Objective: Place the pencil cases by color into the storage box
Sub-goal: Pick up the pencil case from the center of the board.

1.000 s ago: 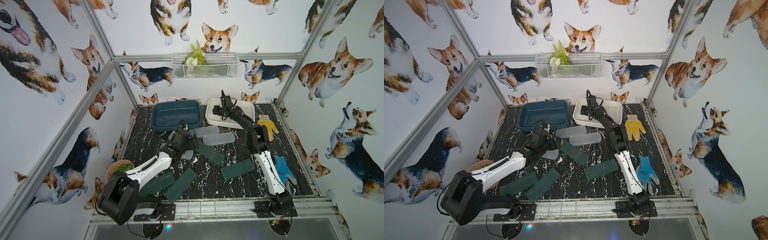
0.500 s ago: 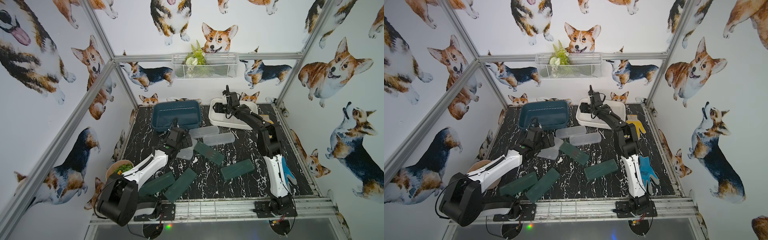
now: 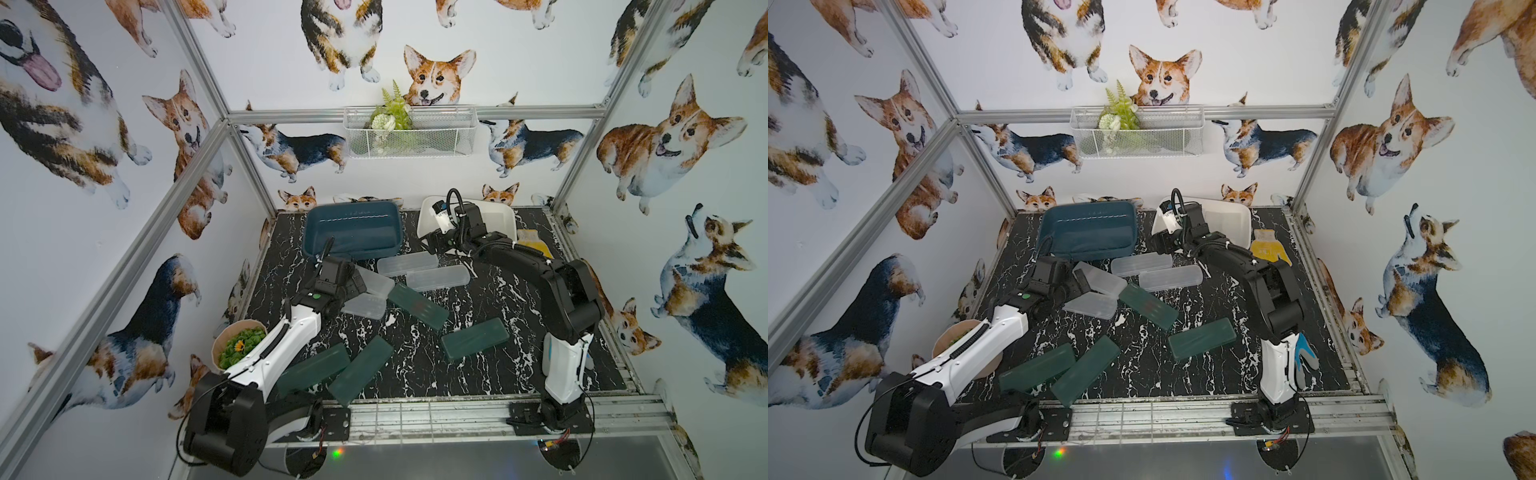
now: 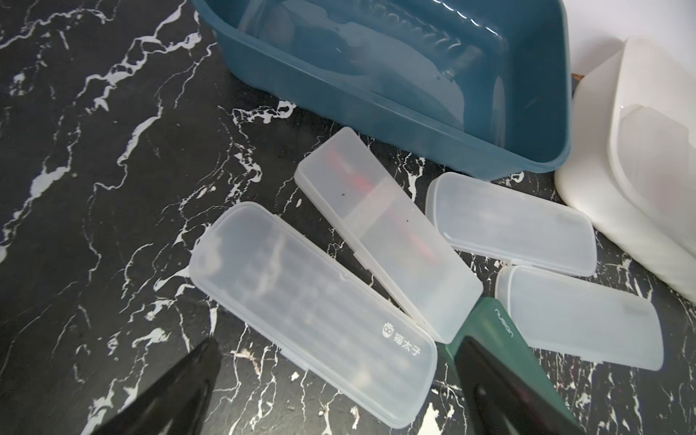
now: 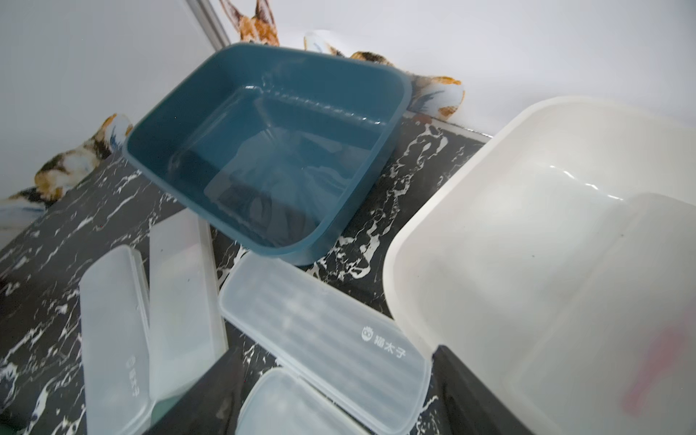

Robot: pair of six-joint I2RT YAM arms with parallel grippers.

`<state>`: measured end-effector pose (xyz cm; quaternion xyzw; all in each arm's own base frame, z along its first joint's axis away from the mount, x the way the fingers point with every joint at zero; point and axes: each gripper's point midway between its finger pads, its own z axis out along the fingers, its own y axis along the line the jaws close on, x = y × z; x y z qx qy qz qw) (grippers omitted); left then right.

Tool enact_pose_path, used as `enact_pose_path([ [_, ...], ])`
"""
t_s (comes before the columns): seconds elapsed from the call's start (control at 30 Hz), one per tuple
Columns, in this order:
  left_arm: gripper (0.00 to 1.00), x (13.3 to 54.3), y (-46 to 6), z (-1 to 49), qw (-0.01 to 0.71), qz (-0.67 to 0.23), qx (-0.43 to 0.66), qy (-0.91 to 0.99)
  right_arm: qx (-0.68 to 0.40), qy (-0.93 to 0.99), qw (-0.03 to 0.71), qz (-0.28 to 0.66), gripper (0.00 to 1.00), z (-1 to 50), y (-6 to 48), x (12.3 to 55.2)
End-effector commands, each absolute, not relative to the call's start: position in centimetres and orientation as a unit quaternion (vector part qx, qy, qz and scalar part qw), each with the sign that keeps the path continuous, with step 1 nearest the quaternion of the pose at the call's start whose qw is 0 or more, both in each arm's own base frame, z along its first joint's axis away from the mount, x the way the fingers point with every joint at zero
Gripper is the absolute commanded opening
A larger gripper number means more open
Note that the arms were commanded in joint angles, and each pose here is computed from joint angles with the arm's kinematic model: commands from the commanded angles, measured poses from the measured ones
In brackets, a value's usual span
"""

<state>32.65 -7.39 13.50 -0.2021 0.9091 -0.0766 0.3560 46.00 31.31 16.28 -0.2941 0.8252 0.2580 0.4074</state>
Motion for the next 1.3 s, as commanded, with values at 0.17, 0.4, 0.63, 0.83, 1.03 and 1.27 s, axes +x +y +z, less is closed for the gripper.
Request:
enact_pose_path([
  [0.17,1.0,31.0,-6.1,12.0,0.327,-0.069,-0.251,0.909,-0.468,0.762,0.372,0.25,0.8,14.8,33.2,40.1],
  [0.4,1.0,30.2,-4.4,11.2,0.304,-0.061,-0.287,0.906,-0.523,0.727,0.354,0.269,0.8,13.6,37.8,36.6],
  [0.63,1.0,29.7,-2.8,11.1,0.289,-0.037,-0.314,0.904,-0.573,0.697,0.341,0.263,0.8,11.0,43.3,32.4],
  [0.83,1.0,29.3,-1.7,11.3,0.281,-0.031,-0.337,0.898,-0.583,0.696,0.349,0.233,0.8,9.0,46.4,31.3],
  [1.03,1.0,29.2,-1.3,11.8,0.288,-0.035,-0.341,0.894,-0.516,0.735,0.392,0.202,0.8,8.6,47.3,34.5],
  [1.27,1.0,29.4,-1.5,11.7,0.292,-0.043,-0.336,0.894,-0.5,0.749,0.393,0.185,0.8,7.6,47.6,36.2],
])
